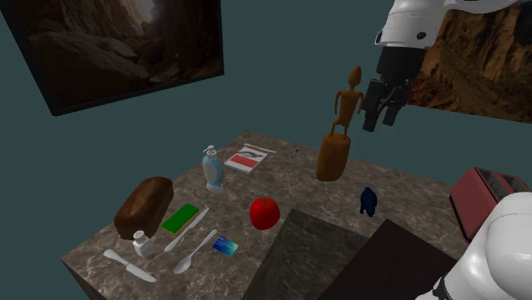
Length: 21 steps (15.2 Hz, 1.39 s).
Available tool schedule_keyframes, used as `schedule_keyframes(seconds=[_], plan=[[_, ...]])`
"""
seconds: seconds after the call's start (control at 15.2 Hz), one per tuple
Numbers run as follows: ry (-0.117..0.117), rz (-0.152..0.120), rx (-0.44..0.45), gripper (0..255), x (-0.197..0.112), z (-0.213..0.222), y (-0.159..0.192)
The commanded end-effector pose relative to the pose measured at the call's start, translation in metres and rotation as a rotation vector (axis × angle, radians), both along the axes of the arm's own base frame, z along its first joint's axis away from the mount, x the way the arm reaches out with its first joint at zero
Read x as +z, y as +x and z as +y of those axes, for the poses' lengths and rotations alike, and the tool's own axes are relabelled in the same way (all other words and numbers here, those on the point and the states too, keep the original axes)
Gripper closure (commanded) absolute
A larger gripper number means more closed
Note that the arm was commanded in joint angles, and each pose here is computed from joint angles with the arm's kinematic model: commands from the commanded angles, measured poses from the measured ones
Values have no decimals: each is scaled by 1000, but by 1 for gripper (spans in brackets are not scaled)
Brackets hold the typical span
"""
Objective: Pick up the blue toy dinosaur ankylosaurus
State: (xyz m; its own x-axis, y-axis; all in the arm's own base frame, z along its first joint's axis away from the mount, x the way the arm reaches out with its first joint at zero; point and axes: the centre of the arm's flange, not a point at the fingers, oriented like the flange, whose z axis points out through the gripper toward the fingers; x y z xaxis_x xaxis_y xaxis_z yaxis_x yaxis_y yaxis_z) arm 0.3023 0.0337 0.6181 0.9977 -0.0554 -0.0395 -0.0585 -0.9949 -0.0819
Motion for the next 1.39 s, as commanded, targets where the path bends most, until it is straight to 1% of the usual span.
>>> schedule_keyframes(seconds=[0.0, 0.66, 1.32], plan=[[0, 0, 0, 0, 0, 0, 0], [-67, 5, -183, 0, -111, -55, 28], [-133, 11, -365, 0, -218, -121, 44]])
